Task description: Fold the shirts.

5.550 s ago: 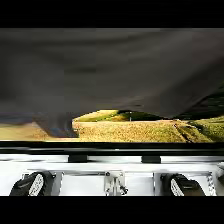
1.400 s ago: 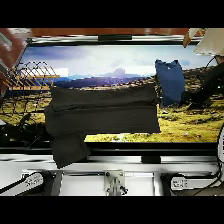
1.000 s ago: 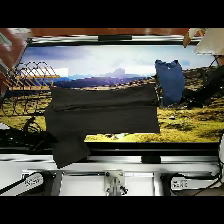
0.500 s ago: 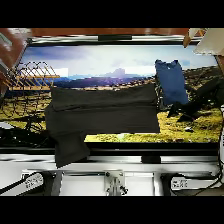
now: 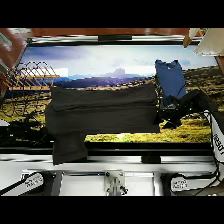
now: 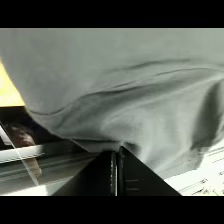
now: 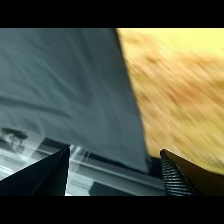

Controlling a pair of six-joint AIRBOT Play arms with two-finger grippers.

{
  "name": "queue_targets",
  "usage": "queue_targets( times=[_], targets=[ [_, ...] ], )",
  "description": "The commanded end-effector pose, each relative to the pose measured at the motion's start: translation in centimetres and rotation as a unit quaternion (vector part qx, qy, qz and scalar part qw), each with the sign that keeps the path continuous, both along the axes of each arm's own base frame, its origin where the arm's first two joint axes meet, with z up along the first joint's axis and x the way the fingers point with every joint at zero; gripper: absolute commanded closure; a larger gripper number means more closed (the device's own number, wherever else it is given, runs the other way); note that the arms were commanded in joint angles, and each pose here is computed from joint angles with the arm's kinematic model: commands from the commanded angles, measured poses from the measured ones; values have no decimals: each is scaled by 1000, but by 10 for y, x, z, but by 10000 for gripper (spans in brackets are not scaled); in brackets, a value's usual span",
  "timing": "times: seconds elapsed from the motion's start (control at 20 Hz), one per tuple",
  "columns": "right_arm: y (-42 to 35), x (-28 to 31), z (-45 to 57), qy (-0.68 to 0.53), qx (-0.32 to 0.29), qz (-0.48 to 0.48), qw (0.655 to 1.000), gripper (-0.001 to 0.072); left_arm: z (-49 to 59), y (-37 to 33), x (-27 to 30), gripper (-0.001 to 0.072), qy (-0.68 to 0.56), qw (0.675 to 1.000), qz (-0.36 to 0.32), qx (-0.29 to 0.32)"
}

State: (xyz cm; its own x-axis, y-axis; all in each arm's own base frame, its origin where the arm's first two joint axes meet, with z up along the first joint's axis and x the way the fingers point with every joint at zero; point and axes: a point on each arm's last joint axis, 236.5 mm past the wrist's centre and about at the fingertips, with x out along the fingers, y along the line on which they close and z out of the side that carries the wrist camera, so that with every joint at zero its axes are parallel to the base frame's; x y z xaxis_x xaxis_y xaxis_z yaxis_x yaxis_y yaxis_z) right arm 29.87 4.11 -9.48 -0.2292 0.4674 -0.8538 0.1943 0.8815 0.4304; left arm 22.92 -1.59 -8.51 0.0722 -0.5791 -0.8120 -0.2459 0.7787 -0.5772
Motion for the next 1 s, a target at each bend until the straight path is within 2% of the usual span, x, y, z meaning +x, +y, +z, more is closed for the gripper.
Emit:
queue_targets(
  times=[0.0,0.15,0.2,0.25,0.3,0.35,0.55,0.75,0.95],
  targets=[
    [14,0,-14,12,-7,-3,1000,40,13,1,11,665,-21,1000,-3,-3],
    [29,-4,-22,23,-8,16,1000,54,17,2,16,665,-29,1000,-1,-2],
    [34,-2,-23,17,-10,23,1000,163,17,3,17,665,-31,1000,-1,-1],
    [38,-1,-23,13,-11,28,999,336,19,4,19,665,-33,999,-1,0],
    [40,-1,-22,11,-11,31,999,583,21,5,21,665,-37,999,-2,2],
    [41,0,-20,8,-11,28,1000,635,25,7,25,665,-43,999,-4,4],
    [32,35,15,-103,-23,48,993,635,64,24,59,665,-112,993,-18,37],
    [31,96,62,-231,-39,45,971,636,122,32,116,666,-215,976,14,39],
    [40,158,99,-351,-65,32,934,636,153,29,154,666,-276,960,28,41]
  ],
)
